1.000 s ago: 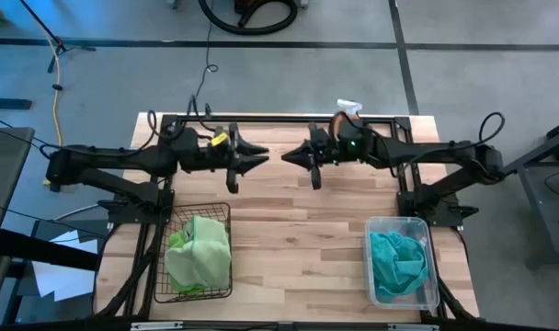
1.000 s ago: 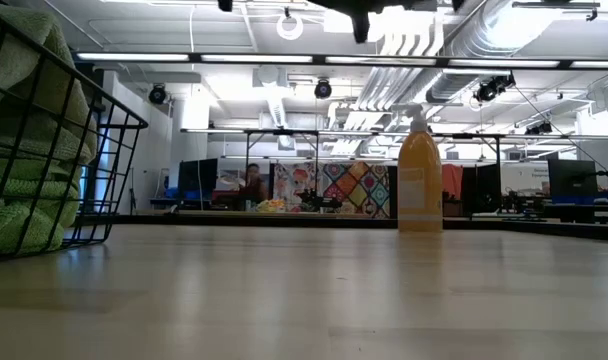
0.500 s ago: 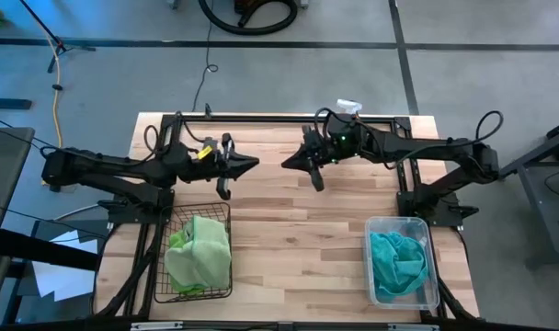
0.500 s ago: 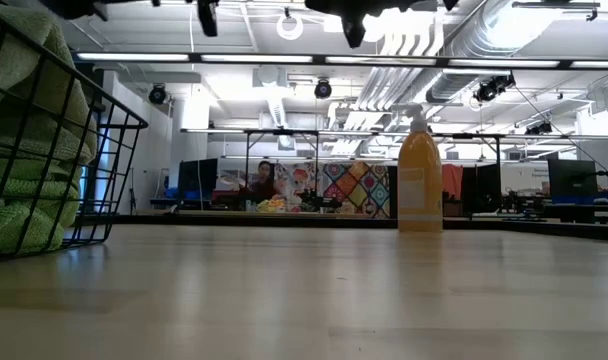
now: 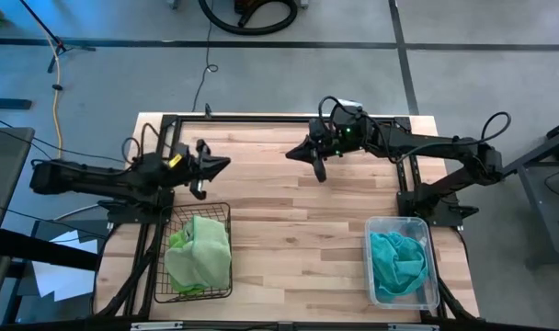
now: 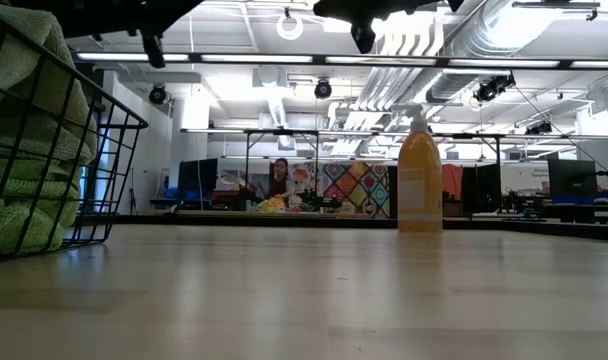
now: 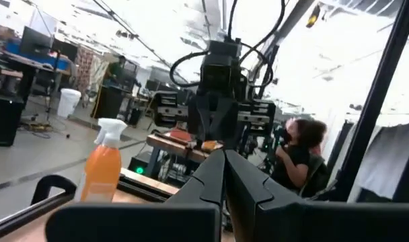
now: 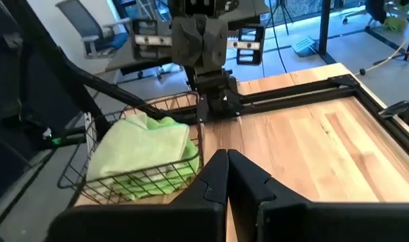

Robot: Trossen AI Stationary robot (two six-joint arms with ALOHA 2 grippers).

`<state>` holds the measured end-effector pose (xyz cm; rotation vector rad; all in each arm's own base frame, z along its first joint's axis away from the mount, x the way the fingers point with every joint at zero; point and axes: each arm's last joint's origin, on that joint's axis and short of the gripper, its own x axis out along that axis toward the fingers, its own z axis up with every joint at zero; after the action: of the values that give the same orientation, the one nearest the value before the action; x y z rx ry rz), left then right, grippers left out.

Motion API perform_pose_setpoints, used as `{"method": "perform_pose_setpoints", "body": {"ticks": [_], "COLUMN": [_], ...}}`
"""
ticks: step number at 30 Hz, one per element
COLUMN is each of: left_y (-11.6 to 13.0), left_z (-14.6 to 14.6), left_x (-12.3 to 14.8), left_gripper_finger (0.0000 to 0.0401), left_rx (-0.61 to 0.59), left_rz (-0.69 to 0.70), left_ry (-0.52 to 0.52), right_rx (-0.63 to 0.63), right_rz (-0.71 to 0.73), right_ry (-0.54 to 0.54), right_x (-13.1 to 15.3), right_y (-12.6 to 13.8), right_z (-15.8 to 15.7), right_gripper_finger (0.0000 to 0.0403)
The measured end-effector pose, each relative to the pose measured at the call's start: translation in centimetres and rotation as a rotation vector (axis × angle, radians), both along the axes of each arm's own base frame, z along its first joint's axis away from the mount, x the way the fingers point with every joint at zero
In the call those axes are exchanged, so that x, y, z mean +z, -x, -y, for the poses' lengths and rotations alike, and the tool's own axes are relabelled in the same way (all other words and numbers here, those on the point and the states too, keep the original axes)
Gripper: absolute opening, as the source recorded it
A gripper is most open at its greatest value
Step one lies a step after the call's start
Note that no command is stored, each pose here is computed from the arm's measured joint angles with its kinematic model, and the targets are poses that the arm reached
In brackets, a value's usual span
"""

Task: Sort microfiber towel by color & place in baskets
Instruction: Return to Home Position

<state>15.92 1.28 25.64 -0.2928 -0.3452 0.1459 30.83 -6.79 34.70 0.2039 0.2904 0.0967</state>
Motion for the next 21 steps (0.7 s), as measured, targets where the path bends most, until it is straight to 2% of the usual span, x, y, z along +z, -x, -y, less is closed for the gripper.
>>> {"method": "perform_pose_setpoints", "body": {"ticks": [11,21], "left_y": [3.0,4.0], "left_z": [0.2,0.7], "left_x": [-2.9,-5.3], "left_gripper_finger": [0.0000,0.0000], "left_rx": [-0.023,-0.016], "left_rz": [0.088,0.072], "left_ry": [0.058,0.099], "right_rx": [-0.033,-0.058], "right_rz": [0.031,0.045], "right_ry": [-0.114,-0.173], "right_x": [1.2,2.0], "right_y": [0.9,1.7], "right_z": [-0.2,-0.4], "right_gripper_finger": [0.0000,0.0000]}}
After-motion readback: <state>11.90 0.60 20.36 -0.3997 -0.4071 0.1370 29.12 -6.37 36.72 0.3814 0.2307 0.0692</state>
